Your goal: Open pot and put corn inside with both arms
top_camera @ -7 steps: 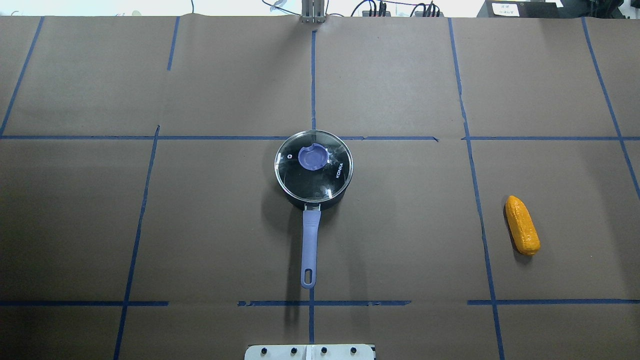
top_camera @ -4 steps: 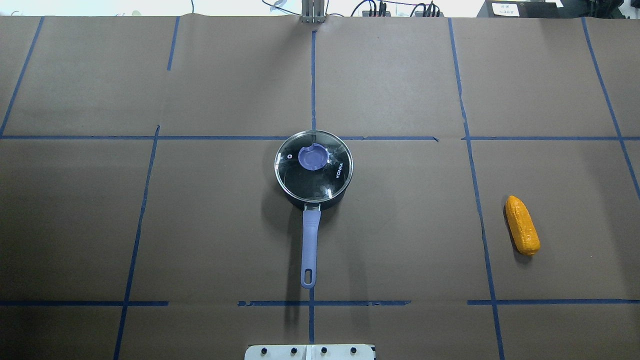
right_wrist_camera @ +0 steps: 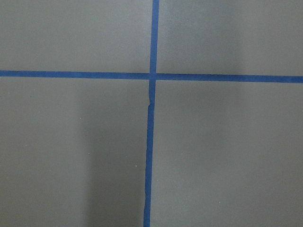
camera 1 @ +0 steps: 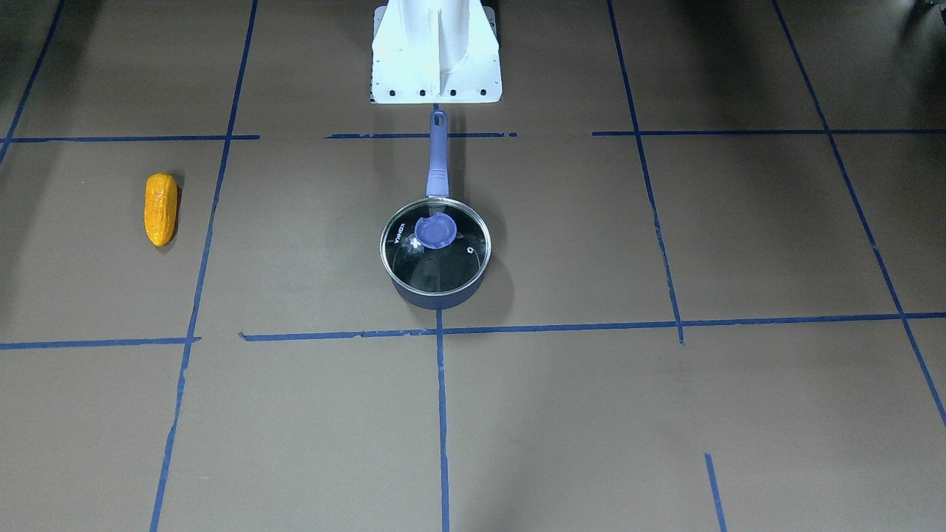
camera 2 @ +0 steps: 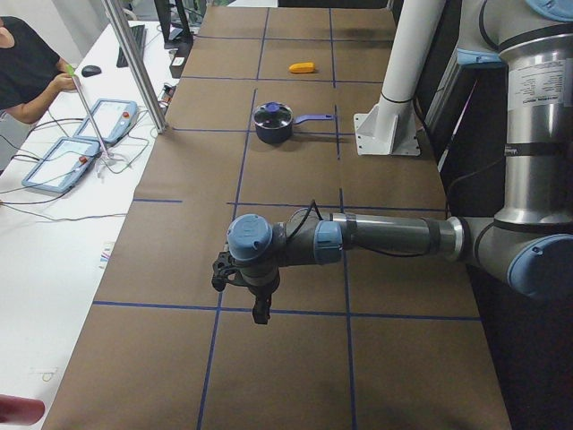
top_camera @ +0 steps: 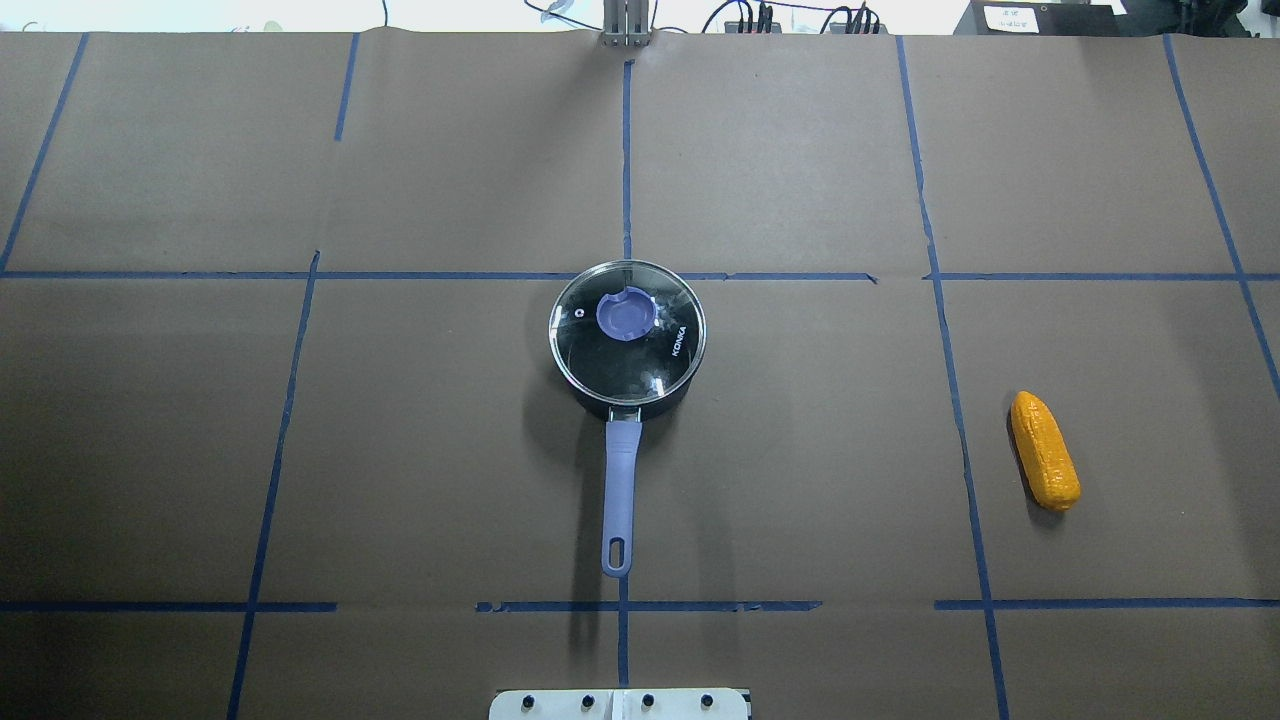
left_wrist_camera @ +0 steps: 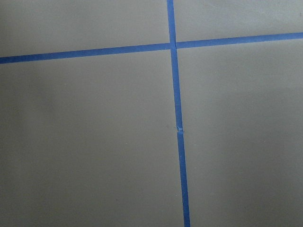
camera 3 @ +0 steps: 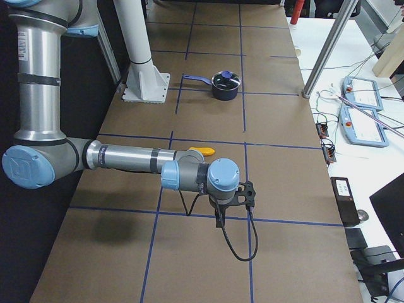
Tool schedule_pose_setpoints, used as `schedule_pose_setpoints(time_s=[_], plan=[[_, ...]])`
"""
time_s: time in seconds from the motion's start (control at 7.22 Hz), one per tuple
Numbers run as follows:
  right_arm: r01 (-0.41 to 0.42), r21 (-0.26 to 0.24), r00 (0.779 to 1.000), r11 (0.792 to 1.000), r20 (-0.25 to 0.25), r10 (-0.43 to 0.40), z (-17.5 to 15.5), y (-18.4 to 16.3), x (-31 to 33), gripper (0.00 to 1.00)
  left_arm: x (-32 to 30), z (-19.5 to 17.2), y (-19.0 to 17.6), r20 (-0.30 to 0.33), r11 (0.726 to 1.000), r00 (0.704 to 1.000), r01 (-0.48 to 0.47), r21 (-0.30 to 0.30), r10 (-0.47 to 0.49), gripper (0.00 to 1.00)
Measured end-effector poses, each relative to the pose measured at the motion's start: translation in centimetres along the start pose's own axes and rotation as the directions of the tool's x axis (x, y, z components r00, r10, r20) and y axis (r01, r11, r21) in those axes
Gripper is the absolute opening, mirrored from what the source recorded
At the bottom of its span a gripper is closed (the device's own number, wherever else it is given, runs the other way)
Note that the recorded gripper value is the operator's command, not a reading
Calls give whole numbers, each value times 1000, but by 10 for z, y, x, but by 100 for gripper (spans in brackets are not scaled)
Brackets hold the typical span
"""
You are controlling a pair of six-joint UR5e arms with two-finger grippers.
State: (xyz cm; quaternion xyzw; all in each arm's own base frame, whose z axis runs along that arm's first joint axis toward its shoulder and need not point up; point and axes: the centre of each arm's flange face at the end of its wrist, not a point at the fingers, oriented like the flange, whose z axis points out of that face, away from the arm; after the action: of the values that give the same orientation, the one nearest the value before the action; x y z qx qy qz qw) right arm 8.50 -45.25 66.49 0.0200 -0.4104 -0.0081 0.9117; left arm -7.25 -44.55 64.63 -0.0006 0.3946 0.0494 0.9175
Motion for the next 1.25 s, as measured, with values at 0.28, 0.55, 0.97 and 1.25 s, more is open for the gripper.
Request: schedule_pose_setpoints(time_s=[0.28, 0.55, 0.97, 1.25], plan=[[0, 0, 1000, 1000, 1, 0, 0, 0, 0, 100, 0, 0, 0, 0, 1000, 1000, -1, 0, 1, 100], [3, 3, 1000, 1000, 1, -3, -1, -1, -1, 100, 2, -1, -1, 0, 1000, 1000, -3, 3, 3, 100], [10, 8, 1000, 1000, 1, -10, -4, -4, -4, 100, 4, -4, -2, 0, 1000, 1000, -6, 7, 6, 100], [15, 12, 1000, 1000, -1, -15, -6, -6, -6, 100, 19, -18, -7, 5, 999, 1000, -17, 35, 17, 100]])
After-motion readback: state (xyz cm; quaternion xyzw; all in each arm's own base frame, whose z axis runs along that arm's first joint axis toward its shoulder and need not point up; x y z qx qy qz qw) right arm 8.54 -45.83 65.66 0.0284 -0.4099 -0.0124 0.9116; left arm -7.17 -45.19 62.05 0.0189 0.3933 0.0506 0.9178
